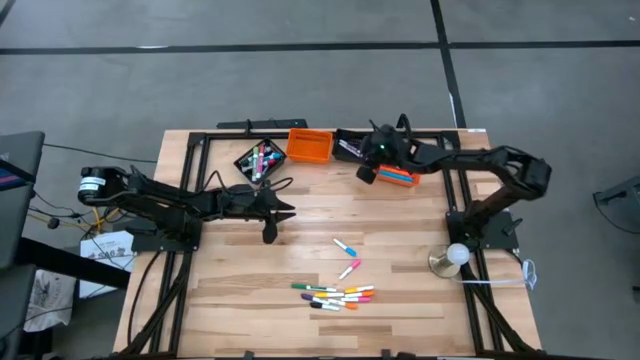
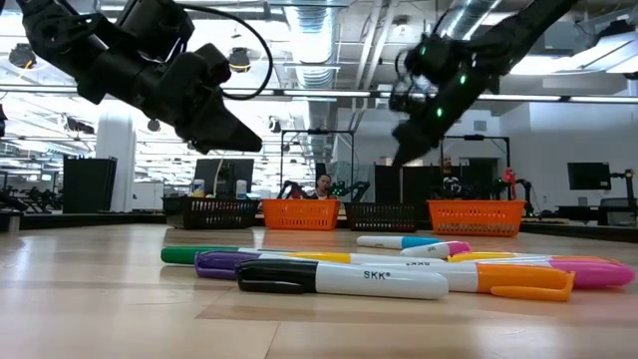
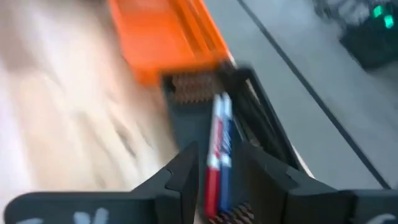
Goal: Pick & Place Markers
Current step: Put the small green marker into the right black bin
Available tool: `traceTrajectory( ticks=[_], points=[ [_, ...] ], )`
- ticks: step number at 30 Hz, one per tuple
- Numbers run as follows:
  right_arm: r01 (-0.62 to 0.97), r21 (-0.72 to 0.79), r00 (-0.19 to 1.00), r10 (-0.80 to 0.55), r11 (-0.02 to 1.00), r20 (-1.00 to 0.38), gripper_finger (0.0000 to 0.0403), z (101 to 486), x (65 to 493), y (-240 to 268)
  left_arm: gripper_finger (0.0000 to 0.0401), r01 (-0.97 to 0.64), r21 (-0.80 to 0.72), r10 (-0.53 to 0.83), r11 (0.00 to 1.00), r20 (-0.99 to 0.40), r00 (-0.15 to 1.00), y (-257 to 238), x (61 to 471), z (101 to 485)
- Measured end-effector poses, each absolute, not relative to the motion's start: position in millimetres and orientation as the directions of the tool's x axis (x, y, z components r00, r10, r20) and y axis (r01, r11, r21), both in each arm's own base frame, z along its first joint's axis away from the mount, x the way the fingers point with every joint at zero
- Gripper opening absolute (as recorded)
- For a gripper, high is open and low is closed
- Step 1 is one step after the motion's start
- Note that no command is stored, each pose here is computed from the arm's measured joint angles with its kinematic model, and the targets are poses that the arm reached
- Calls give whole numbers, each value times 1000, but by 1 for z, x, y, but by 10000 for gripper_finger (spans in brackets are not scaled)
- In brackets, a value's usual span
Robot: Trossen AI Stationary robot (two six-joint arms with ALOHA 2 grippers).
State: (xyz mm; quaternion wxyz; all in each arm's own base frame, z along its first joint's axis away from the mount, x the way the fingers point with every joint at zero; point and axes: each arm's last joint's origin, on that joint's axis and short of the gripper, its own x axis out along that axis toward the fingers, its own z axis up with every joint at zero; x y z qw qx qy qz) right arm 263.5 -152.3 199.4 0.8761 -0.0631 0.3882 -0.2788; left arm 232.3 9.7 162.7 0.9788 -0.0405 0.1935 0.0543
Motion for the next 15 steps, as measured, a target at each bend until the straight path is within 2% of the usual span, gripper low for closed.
traceTrajectory(
  ticks=[4, 8, 15],
  points=[
    [404, -298, 651, -501, 865, -570, 108, 227, 267, -123, 88, -120, -57, 87, 991, -402, 911, 9, 232, 161],
    [304, -264, 750, -401, 915, -527, 108, 249, 267, -80, 88, -80, -60, 48, 995, -417, 908, -1, 232, 159],
    [120, -238, 821, -231, 964, -522, 108, 262, 262, 1, 88, -14, -47, -9, 999, -459, 888, -34, 240, 150]
  ],
)
